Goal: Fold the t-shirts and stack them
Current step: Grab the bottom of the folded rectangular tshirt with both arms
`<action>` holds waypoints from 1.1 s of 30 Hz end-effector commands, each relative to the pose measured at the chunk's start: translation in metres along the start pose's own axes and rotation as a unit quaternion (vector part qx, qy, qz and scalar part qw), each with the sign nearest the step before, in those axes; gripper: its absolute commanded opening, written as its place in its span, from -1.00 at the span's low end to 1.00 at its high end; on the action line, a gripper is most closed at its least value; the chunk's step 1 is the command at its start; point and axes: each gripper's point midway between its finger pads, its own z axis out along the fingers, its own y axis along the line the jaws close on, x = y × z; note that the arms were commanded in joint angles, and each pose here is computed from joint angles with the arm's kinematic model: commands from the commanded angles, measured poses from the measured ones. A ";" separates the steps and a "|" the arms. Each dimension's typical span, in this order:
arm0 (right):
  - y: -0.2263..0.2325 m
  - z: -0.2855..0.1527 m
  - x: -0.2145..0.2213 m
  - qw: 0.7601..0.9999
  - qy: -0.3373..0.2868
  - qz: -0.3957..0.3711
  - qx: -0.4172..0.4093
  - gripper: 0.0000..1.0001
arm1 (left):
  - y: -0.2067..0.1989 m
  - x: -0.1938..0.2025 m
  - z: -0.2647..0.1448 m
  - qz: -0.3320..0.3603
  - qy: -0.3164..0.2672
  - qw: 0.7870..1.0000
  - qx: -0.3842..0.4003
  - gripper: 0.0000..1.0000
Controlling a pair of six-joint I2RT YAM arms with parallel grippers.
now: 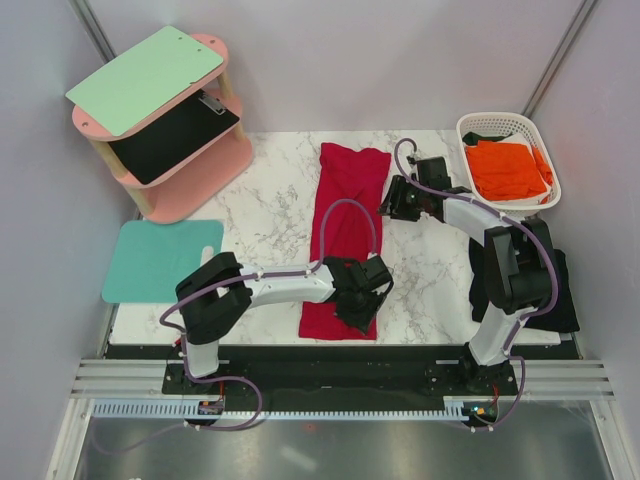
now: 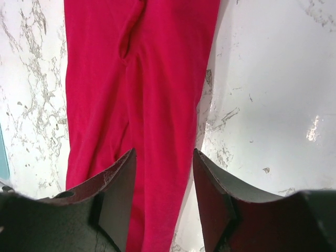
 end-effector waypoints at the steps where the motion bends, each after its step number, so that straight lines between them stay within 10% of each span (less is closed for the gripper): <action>1: 0.003 0.003 0.001 1.000 0.002 0.005 -0.015 0.09 | 0.008 -0.007 0.004 -0.014 -0.011 0.999 -0.039 -0.11; 8: 0.002 0.007 0.006 1.000 0.010 0.008 -0.019 0.11 | 0.015 -0.010 -0.004 -0.023 -0.030 0.998 -0.055 -0.95; 33: 0.000 0.016 0.015 0.999 0.028 0.018 -0.026 0.13 | 0.024 0.034 -0.049 -0.105 -0.047 0.993 -0.030 -0.96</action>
